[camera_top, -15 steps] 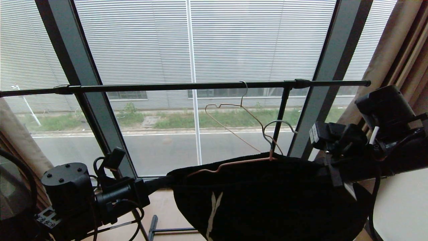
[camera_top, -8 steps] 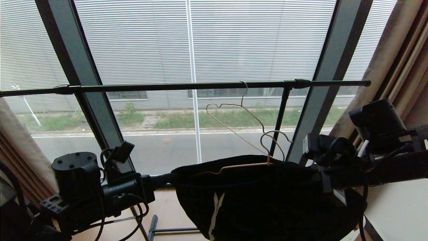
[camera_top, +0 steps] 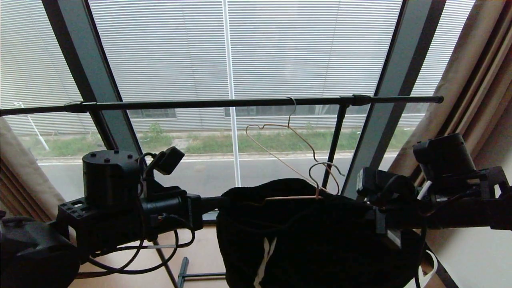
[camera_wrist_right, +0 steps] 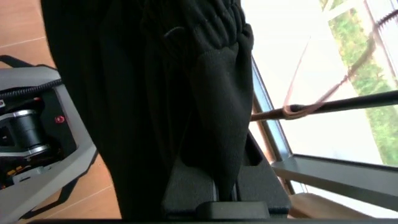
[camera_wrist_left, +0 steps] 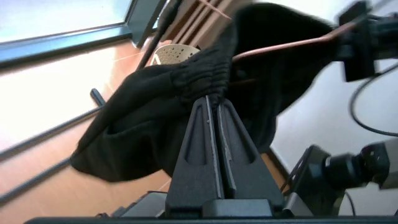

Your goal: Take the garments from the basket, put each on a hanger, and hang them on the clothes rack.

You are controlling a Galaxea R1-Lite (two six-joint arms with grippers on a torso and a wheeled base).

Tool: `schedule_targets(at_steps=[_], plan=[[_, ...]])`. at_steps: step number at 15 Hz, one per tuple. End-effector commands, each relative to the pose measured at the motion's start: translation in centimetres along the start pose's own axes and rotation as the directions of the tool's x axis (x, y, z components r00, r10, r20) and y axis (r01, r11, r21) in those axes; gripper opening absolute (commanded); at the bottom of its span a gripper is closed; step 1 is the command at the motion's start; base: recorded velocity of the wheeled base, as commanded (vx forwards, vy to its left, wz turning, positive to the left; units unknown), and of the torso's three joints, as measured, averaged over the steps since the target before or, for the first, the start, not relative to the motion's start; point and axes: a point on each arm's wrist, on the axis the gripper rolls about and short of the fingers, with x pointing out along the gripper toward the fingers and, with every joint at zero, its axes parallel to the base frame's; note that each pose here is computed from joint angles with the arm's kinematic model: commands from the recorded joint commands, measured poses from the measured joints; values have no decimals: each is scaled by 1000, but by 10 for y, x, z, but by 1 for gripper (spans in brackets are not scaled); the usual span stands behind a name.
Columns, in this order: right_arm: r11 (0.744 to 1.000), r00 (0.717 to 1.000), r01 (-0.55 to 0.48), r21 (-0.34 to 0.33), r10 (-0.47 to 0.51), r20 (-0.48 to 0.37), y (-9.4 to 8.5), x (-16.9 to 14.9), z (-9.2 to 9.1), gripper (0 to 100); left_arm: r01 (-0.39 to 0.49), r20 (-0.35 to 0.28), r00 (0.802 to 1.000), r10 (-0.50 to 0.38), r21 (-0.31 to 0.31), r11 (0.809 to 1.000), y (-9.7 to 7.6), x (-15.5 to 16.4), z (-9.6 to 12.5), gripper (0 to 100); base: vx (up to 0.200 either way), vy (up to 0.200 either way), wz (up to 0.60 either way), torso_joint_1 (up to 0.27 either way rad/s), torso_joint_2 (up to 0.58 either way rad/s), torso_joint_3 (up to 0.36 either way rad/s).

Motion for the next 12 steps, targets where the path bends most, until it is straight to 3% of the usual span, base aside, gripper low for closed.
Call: schedule_targets(at_steps=[1,6,8,10,12], plan=[[1000,1000,-21,16,21,-22,2,9,-8,0,39,1,999,-39,41,998,-19,6,9,0,0,0,0,0,0,0],[1000,1000,-12,21,12,-9,1,14,-8,0,36,-24,999,-34,89,995,-40,13,21,0,0,0,0,0,0,0],[998,1000,-27,59,28,-13,2,20,-7,0,65,-43,997,-60,110,992,-57,19,24,0,0,0,0,0,0,0],[997,1000,-16,73,16,1,0,20,-5,0,57,-61,997,-50,109,992,-63,20,25,0,0,0,0,0,0,0],[991,999,5,134,-11,45,-2,21,-2,0,30,-84,996,-19,127,991,-65,21,22,0,0,0,0,0,0,0]])
